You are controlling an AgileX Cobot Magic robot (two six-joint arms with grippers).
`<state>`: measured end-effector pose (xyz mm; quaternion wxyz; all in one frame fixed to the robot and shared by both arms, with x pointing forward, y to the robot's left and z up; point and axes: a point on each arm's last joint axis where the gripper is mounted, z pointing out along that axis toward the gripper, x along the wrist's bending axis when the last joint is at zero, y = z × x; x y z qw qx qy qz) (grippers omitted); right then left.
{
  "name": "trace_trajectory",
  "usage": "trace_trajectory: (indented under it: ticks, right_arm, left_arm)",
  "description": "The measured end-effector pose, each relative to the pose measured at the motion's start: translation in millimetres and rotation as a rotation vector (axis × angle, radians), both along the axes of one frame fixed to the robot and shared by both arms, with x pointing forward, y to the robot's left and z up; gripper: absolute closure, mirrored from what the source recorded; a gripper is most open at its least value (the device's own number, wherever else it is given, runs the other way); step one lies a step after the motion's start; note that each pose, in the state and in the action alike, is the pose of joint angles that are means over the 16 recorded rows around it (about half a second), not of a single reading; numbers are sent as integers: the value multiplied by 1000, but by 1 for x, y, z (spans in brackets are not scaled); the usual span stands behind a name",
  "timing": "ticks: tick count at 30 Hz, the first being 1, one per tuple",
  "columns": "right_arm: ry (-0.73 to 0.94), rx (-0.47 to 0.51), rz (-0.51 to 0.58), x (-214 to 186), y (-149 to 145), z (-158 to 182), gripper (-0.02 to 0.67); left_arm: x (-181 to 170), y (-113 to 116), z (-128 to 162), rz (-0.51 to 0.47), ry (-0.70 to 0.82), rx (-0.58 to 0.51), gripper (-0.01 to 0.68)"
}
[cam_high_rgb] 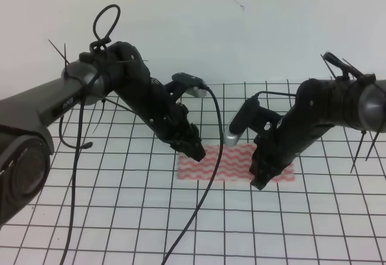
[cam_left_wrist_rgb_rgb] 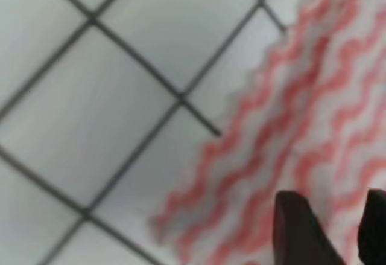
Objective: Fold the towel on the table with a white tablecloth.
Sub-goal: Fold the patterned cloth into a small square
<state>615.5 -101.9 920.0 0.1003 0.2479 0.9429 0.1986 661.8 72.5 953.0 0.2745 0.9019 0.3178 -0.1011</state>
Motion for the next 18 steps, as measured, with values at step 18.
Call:
trace_trajectory:
  ticks: [18]
  right_arm:
    - [7, -20, 14, 0, -1, -4, 650]
  left_arm:
    - [-1, -1, 0, 5, 39, -51, 455]
